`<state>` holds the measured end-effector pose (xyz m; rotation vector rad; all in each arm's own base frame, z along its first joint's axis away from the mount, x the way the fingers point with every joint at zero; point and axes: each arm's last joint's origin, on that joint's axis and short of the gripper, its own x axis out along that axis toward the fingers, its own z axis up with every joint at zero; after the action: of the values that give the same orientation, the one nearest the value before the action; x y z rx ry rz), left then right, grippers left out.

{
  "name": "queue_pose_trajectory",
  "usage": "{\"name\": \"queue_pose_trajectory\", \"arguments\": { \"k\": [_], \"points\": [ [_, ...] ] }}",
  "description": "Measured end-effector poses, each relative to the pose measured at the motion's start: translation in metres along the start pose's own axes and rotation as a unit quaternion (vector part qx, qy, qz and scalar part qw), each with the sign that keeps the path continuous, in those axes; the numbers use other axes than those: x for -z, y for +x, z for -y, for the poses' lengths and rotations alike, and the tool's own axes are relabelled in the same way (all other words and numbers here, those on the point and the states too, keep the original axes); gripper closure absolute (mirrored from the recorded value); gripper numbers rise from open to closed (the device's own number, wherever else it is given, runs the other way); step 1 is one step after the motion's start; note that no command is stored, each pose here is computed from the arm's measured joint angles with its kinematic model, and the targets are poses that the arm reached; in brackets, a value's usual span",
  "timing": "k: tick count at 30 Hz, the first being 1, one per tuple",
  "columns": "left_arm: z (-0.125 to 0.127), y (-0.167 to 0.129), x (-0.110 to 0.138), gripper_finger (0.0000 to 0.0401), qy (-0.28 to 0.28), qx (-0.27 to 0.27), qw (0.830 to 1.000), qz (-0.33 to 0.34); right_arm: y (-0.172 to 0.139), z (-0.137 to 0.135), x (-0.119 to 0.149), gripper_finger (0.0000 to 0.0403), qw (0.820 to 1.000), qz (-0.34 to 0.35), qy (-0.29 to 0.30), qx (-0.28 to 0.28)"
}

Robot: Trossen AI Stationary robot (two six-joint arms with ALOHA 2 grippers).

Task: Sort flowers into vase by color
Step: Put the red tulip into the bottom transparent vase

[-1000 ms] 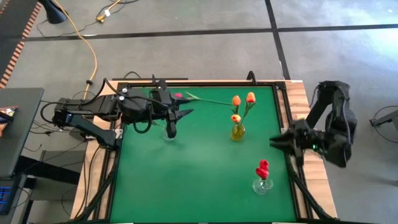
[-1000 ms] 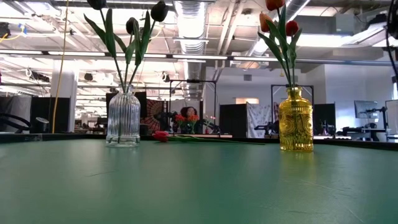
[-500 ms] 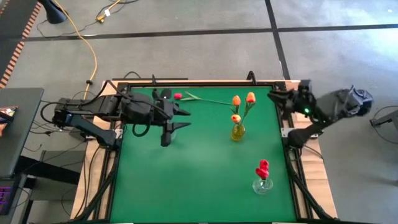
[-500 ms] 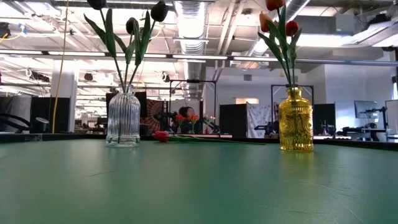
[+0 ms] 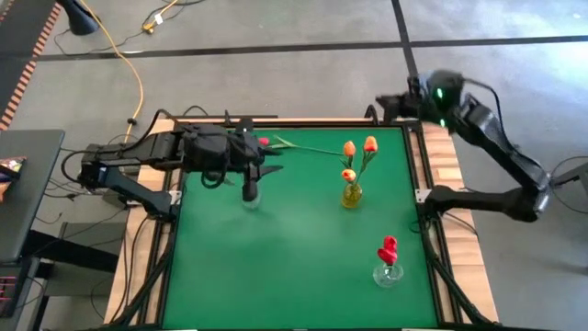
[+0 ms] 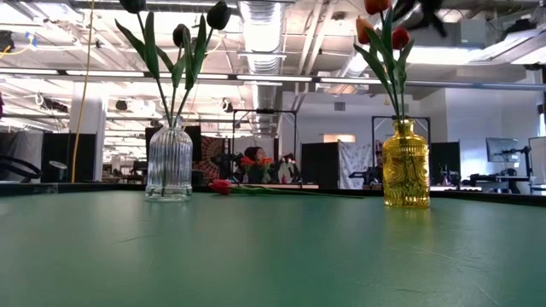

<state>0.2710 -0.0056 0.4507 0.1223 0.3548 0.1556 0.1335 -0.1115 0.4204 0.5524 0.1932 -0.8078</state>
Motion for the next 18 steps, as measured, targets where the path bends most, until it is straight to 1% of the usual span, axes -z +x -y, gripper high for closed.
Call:
{"name": "queue_pose_trajectory", "arguments": {
  "k": [4,8,10,13,16,18],
  "points": [
    [-0.013,0.002,0.001,0.0257,-0.037,-0.023,0.999,-0.003,0.034,0.037,-0.020,0.0265,1.000,-0.012,0.020,-0.004],
    [-0.020,0.003,0.002,0.0257,-0.076,-0.036,0.996,-0.004,0.075,0.068,-0.023,0.0265,0.998,-0.054,0.043,0.002],
    [-0.022,0.003,0.002,0.0257,-0.091,-0.039,0.995,-0.004,0.096,0.081,-0.019,0.0265,0.995,-0.087,0.045,0.004],
    [-0.022,0.003,0.003,0.0257,-0.104,-0.047,0.993,-0.004,0.128,0.093,-0.008,0.0265,0.988,-0.145,0.042,-0.029],
    [-0.022,0.003,0.003,0.0257,-0.117,-0.052,0.992,-0.003,0.154,0.098,0.005,0.0265,0.978,-0.194,0.050,-0.064],
    [-0.022,0.003,0.003,0.0257,-0.127,-0.053,0.991,-0.003,0.168,0.100,0.014,0.0265,0.972,-0.219,0.055,-0.066]
  ]
}}
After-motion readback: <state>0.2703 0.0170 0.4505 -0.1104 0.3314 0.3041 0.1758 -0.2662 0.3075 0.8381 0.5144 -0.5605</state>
